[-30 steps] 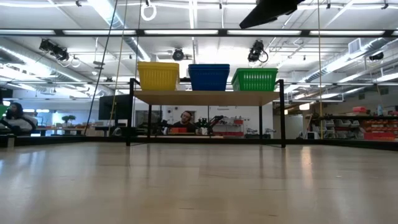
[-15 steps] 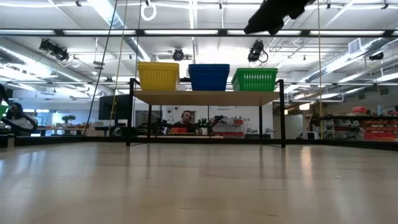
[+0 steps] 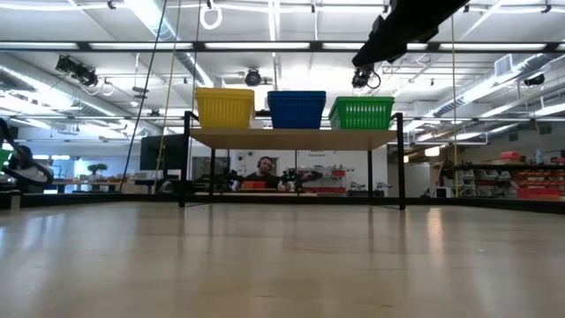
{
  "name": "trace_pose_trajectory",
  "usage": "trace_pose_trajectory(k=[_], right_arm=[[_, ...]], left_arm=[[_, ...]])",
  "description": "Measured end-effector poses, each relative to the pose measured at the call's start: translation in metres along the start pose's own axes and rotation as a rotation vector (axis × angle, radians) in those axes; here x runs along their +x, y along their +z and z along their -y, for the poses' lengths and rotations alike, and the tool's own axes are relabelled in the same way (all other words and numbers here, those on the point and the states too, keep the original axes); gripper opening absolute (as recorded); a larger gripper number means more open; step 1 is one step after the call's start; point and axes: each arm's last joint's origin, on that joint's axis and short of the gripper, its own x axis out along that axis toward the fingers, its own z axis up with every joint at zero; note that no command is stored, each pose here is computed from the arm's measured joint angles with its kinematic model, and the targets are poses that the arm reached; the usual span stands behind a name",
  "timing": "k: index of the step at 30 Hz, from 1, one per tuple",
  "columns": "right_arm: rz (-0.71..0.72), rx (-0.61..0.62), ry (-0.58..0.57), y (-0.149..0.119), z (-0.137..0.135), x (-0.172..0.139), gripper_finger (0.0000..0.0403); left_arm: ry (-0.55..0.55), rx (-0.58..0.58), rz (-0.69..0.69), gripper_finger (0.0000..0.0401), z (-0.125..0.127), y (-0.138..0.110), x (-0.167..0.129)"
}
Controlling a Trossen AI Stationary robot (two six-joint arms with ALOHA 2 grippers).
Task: Stack baskets on shelf by color
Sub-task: Stack the green basket on the other green baskets on the shelf
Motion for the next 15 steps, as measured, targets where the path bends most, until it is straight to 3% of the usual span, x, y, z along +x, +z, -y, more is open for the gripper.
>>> trace_pose_trajectory(k=[7, 12, 15], right_arm=[[0.000, -0.012, 0.004, 0.000, -0.001, 0.000, 0.0149], [0.001, -0.017, 0.004, 0.000, -0.001, 0.000, 0.0149], [0.001, -0.016, 0.003, 0.000, -0.001, 0.000, 0.0149]], left_arm=[[0.091, 0.058, -0.083, 0.0228, 0.006, -0.021, 0.024], [0.248, 0.083, -0.107, 0.0221, -0.002, -0.034, 0.033], [0.286, 0.092, -0.116, 0.0212, -0.003, -0.037, 0.036]])
